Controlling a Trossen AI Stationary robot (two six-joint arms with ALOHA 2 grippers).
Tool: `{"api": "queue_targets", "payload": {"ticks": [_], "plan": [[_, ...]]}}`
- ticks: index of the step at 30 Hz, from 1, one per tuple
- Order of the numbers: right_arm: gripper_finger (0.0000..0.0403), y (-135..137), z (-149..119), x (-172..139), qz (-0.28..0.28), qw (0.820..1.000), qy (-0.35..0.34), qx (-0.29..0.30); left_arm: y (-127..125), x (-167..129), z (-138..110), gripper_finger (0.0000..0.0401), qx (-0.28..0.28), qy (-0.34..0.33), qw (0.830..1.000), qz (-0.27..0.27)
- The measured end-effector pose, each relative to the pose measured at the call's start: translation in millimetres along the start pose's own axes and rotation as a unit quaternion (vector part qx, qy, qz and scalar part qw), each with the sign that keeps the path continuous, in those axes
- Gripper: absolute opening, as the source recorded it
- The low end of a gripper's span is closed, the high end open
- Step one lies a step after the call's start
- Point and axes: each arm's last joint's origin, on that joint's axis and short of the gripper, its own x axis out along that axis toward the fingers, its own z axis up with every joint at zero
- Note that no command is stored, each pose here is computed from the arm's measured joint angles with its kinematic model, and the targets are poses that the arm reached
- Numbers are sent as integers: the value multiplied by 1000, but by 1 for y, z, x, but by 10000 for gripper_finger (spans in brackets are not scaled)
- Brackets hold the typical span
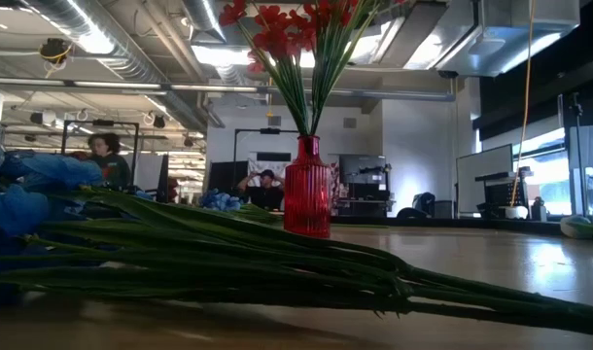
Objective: Sort flowers into vase by color
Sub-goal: Put the red flowers into the red vase
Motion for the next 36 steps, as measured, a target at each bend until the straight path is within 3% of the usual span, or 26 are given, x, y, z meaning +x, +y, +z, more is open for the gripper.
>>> {"api": "queue_targets", "payload": {"ticks": [5,8,18,26,36], "plan": [[395,2,-1,2,16,1000,2,-5,31,32,-14,13,-15,-10,996,92],[395,3,0,1,39,999,1,10,41,46,-17,13,-39,-14,994,105],[395,7,-1,1,109,994,2,4,58,76,-23,13,10,0,985,174],[394,9,-2,0,148,989,8,-8,78,82,-24,14,13,-8,980,197],[394,9,-6,0,149,988,26,-14,79,82,-24,5,-13,-14,980,196]]}}
